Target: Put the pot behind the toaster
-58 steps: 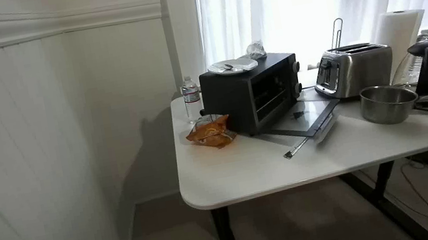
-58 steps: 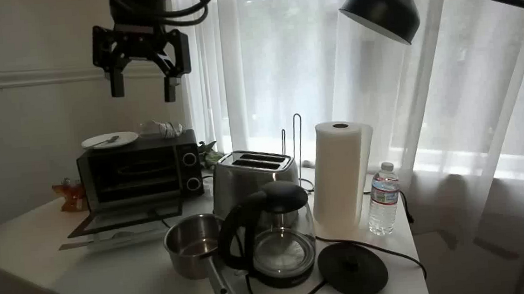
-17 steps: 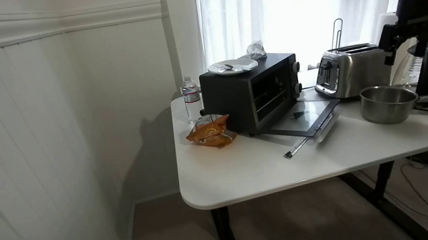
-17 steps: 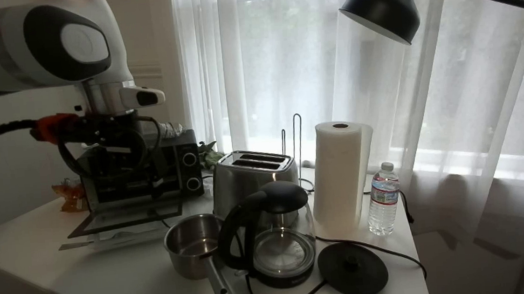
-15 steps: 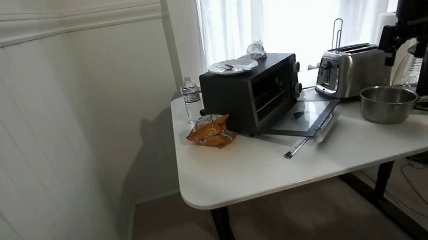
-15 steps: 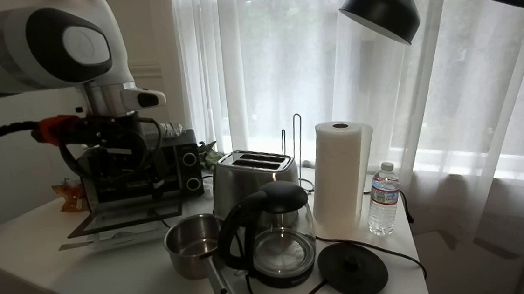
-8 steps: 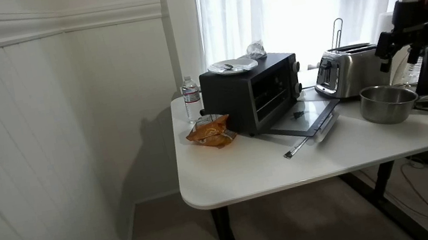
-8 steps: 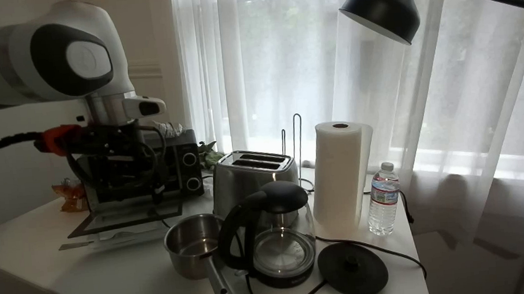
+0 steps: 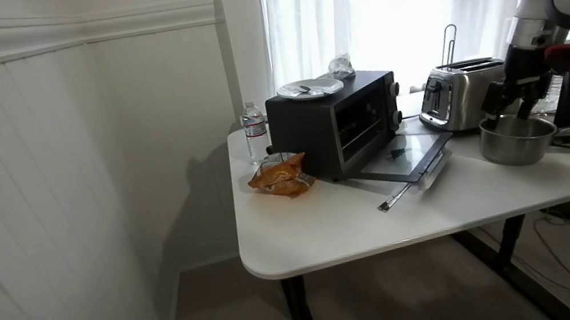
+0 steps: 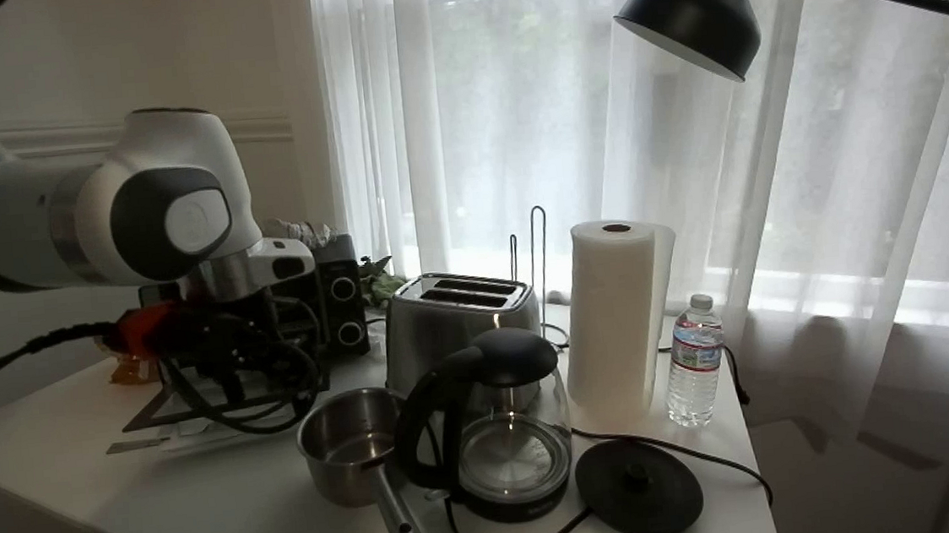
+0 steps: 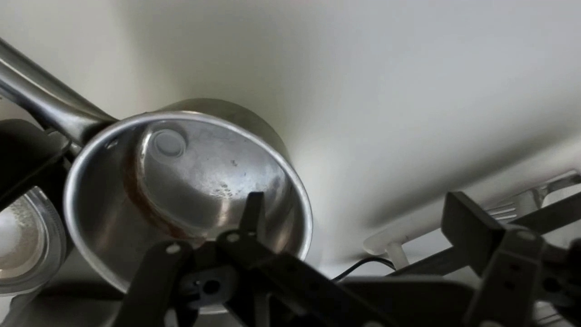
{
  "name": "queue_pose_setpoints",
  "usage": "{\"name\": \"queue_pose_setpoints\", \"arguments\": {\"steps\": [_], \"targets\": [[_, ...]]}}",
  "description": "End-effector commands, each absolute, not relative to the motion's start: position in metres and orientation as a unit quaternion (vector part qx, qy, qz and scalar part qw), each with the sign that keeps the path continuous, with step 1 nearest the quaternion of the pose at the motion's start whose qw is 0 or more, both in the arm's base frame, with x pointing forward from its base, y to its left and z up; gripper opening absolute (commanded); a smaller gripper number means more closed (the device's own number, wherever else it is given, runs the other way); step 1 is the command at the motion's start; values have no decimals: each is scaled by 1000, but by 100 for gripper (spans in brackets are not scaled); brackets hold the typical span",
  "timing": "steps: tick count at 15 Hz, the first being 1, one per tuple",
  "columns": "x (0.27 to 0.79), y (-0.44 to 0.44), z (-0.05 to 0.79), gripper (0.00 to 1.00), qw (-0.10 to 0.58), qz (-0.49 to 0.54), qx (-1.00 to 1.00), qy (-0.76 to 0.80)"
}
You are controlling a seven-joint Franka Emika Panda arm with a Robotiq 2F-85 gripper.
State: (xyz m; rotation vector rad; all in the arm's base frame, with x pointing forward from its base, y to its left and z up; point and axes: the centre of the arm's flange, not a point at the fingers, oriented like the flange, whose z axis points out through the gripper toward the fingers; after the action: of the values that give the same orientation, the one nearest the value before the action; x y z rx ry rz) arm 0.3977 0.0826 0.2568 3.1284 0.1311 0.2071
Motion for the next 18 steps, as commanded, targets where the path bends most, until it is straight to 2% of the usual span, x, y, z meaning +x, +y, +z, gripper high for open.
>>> {"name": "queue_pose_setpoints", "arguments": {"steps": [1, 11, 12, 13, 15, 18], "targets": [[405, 83, 228, 100, 2, 71, 995, 63], [426, 71, 207, 100, 24, 97, 986, 131], [428, 70, 206, 94, 27, 97, 986, 136], [430, 69, 205, 74, 29, 97, 985, 141], [433, 68, 204, 69, 35, 96, 983, 151], [435, 65, 200, 47, 41, 90, 982, 162]]}}
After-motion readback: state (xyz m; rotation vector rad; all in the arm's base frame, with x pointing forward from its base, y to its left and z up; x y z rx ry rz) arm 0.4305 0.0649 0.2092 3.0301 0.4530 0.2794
